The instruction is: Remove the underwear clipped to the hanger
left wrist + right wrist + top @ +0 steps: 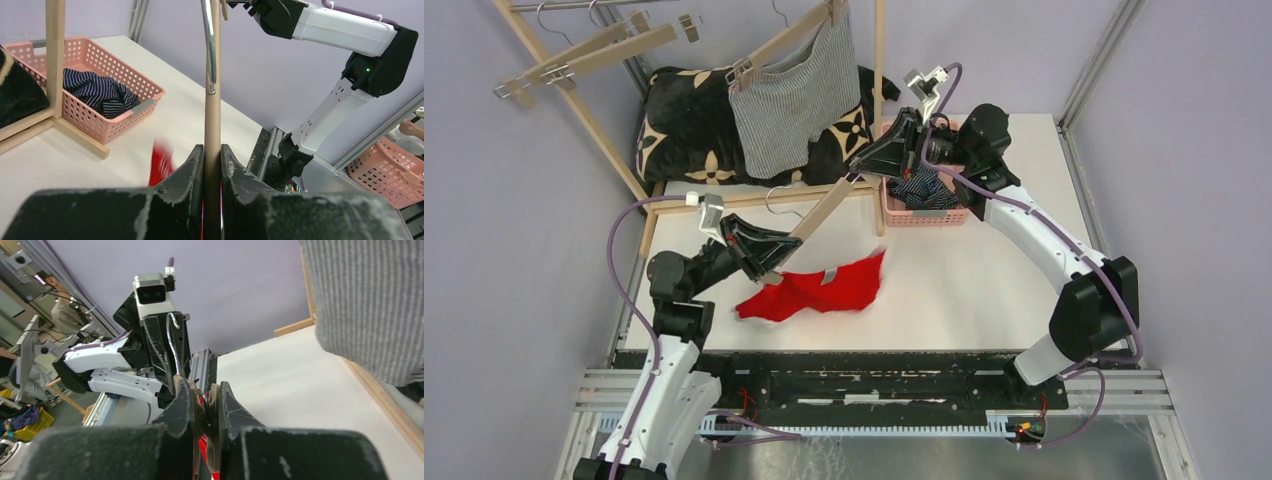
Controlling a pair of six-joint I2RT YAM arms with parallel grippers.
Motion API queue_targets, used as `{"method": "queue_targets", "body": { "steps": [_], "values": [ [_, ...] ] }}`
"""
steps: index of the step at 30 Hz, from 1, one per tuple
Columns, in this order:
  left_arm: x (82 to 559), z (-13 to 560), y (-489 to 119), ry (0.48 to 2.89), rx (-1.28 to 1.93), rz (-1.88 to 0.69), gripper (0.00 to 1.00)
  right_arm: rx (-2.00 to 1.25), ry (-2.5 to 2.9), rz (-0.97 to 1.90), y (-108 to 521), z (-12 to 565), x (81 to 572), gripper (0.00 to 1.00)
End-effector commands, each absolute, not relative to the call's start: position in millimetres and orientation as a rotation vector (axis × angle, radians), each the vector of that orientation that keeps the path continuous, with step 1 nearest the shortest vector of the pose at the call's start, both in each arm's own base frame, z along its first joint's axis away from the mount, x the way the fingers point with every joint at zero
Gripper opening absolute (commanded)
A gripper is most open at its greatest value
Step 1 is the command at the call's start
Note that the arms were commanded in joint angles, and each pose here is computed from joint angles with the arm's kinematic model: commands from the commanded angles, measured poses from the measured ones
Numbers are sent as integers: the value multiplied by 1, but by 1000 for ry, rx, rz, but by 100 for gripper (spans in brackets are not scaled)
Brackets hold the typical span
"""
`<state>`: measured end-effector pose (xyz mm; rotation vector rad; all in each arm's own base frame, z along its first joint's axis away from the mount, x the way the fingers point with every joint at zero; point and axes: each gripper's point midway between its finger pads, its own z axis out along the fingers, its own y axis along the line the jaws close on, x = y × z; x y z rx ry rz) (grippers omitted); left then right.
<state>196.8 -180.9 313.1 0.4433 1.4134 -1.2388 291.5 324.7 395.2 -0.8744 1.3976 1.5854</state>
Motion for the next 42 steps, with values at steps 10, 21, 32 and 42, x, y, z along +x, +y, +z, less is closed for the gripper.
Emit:
{"method": "queue_targets", "body": {
  "steps": [10, 21, 32, 42],
  "values": [
    [196, 352, -182, 1280, 489, -1241, 3, -888, 1259, 1387, 308, 419, 272, 82],
    [187, 389, -184, 1117, 486, -1320, 3, -777, 1187, 1464, 322, 421, 271, 81],
    [200, 399, -197, 1062, 464, -1368, 3, -771, 1031, 1569, 349, 451, 256, 69],
    [208, 403, -196, 1022, 402, -1347, 3, -782, 1005, 1604, 358, 460, 256, 1]
  ]
}}
